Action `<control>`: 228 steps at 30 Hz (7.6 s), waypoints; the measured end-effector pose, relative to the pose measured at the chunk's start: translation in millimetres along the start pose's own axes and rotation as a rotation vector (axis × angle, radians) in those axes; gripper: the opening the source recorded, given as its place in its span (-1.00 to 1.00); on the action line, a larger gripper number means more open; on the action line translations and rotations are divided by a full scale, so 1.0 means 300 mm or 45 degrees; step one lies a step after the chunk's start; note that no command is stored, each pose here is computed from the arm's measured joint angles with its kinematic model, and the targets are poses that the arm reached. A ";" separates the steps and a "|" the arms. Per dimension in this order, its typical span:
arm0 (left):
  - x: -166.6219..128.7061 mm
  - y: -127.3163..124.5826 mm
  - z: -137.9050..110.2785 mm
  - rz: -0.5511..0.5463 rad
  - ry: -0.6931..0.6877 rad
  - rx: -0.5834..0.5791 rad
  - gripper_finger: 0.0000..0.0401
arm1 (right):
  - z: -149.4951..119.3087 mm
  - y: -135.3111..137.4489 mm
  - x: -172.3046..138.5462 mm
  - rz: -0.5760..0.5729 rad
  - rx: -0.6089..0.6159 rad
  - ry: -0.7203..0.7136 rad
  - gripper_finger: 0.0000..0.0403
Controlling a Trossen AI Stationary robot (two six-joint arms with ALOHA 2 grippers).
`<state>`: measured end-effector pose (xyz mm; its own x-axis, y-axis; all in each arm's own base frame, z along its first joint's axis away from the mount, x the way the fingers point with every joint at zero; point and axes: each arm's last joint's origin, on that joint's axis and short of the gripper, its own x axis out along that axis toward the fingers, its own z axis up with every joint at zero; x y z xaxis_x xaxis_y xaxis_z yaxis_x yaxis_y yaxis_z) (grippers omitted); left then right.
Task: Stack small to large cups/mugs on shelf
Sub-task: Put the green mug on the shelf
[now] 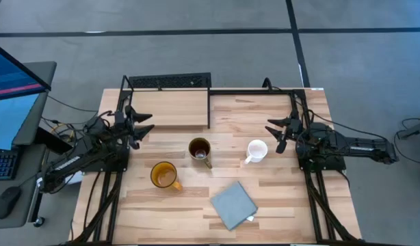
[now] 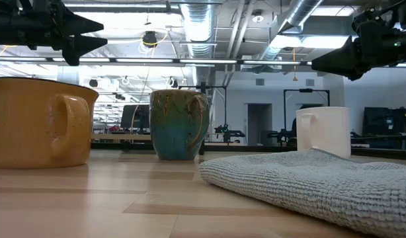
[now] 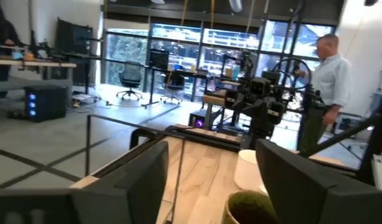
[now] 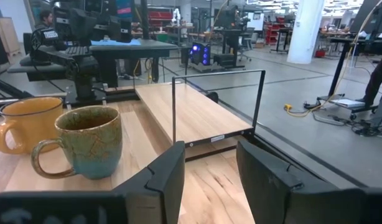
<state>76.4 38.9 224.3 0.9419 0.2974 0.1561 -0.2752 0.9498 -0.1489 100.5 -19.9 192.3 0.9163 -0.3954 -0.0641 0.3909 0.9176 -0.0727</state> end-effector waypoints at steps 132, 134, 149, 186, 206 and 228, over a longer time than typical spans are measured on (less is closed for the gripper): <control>0.808 -0.127 -0.210 -0.040 1.686 -0.103 -0.20 | -0.007 -0.002 0.000 -0.031 -0.019 0.030 -0.16; 0.812 -0.123 -0.248 -0.042 1.735 -0.111 -0.22 | -0.006 -0.002 0.000 -0.032 -0.019 0.030 -0.16; 0.850 -0.124 -0.237 -0.067 1.735 -0.031 -0.84 | -0.014 -0.002 0.000 -0.030 -0.028 0.057 -0.16; 0.893 0.104 0.110 0.233 1.851 0.364 -0.90 | -0.014 -0.002 0.000 -0.030 -0.027 0.057 -0.16; 0.922 0.308 0.243 0.069 1.626 0.594 -0.90 | -0.013 -0.007 0.000 -0.094 -0.028 0.059 -0.16; 1.066 0.482 0.121 0.020 1.924 0.467 -0.90 | -0.013 -0.007 -0.001 -0.095 -0.027 0.059 -0.16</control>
<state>330.9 275.0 288.2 0.1880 0.1505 -0.9706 -0.1044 0.9857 0.1326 99.1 -22.0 188.5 0.8796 -0.4644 -0.1033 0.4554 0.8847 -0.0996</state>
